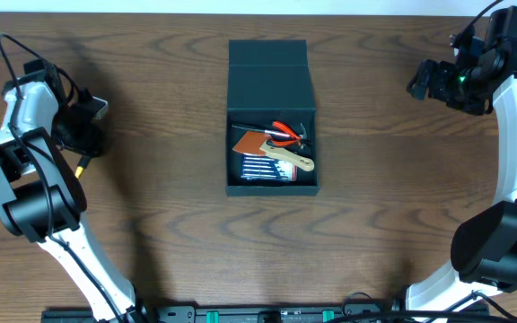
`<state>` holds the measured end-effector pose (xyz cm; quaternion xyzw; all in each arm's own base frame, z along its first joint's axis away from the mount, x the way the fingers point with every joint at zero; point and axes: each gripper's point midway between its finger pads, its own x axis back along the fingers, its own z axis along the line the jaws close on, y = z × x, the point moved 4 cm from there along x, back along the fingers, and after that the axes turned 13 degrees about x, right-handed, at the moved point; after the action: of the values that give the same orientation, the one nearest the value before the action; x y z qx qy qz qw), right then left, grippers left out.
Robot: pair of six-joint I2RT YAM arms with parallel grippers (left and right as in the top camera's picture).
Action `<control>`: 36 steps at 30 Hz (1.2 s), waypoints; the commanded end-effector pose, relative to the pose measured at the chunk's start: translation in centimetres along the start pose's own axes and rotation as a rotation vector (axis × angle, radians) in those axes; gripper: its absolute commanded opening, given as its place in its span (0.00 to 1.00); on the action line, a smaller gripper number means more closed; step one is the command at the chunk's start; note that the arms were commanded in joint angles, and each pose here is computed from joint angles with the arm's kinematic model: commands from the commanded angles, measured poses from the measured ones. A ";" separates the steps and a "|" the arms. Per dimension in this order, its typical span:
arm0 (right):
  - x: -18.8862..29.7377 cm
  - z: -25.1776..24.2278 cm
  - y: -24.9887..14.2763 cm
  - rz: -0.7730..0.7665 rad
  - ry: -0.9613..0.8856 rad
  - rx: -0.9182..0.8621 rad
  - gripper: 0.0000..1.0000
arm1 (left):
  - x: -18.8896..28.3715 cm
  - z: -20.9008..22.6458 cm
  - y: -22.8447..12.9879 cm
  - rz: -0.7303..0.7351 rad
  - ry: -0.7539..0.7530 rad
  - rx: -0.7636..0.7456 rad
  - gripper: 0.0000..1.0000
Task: Pack container
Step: 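Lower the left gripper onto the yellow-handled screwdriver and grasp it, then carry the screwdriver over the box and release it inside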
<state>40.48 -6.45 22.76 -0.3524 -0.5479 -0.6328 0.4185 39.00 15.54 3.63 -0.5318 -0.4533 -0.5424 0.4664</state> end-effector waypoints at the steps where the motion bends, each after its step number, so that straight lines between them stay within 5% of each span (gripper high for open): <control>1: -0.3 -0.1 -0.2 0.011 0.003 0.010 0.92 | -2.0 -0.8 -1.0 0.040 -0.038 -0.017 0.66; 6: -0.3 -0.1 -0.2 0.011 0.003 0.010 0.92 | -2.3 -0.7 -0.8 0.027 -0.030 0.021 0.61; 13: -0.3 -0.1 -0.2 0.011 0.004 0.010 0.91 | -0.7 -1.5 -0.8 0.043 -0.032 0.059 0.06; 24: -0.3 0.0 -0.1 0.010 0.011 0.003 0.91 | 10.9 -8.0 2.7 -0.217 0.071 -0.070 0.06; 31: -0.3 0.0 -0.1 0.007 0.010 0.003 0.91 | 22.5 -20.6 2.5 -0.537 0.103 -0.390 0.06; 36: -0.3 0.0 0.1 -0.002 0.009 0.006 0.91 | 24.9 -29.7 1.2 -0.638 0.069 -0.683 0.06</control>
<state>40.54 -6.45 22.78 -0.3509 -0.5490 -0.6330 0.4181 36.50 -11.49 27.94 -0.4517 -0.4129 -0.7799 0.1309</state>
